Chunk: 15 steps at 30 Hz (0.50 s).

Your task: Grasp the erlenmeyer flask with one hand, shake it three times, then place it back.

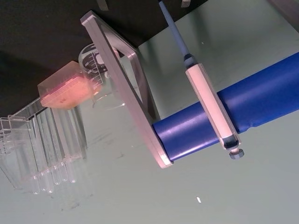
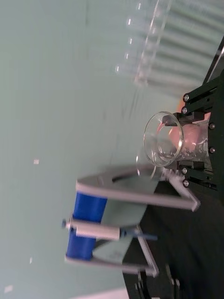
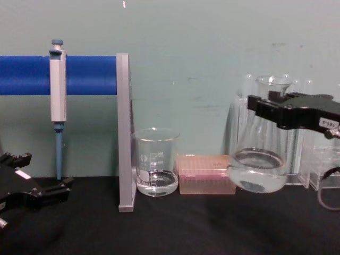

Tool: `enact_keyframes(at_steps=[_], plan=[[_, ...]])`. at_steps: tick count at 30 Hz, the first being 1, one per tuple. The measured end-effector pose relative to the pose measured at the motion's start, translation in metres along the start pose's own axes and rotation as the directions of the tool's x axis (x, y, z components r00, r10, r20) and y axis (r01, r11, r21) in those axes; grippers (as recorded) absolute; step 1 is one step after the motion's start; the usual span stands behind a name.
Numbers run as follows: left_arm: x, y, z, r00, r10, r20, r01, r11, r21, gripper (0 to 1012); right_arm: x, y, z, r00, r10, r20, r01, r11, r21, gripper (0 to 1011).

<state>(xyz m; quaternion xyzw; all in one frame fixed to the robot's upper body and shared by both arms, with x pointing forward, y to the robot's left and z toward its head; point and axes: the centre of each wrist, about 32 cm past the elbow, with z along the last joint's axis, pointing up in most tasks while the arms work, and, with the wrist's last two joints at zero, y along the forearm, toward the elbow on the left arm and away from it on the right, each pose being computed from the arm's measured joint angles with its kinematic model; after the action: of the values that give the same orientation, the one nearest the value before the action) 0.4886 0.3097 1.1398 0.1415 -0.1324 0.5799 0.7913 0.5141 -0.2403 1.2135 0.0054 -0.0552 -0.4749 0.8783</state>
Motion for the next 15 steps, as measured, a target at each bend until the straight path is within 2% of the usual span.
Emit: enact_keyframes(at_steps=[8, 13, 15], plan=[[0.0000, 0.0000, 0.0000, 1.0000, 0.000, 0.000, 0.000, 1.0000, 0.000, 1001, 0.0003, -0.0012, -0.0021, 0.996, -0.094, 0.004, 0.094, 0.996, -0.012, 450], [0.0000, 0.0000, 0.0000, 1.0000, 0.000, 0.000, 0.000, 1.0000, 0.000, 1001, 0.0007, -0.0014, -0.0032, 0.987, -0.163, 0.010, 0.163, 0.986, -0.024, 450], [0.0000, 0.0000, 0.0000, 1.0000, 0.000, 0.000, 0.000, 1.0000, 0.000, 1001, 0.0004, -0.0013, -0.0033, 0.985, -0.170, 0.010, 0.170, 0.985, -0.025, 450]])
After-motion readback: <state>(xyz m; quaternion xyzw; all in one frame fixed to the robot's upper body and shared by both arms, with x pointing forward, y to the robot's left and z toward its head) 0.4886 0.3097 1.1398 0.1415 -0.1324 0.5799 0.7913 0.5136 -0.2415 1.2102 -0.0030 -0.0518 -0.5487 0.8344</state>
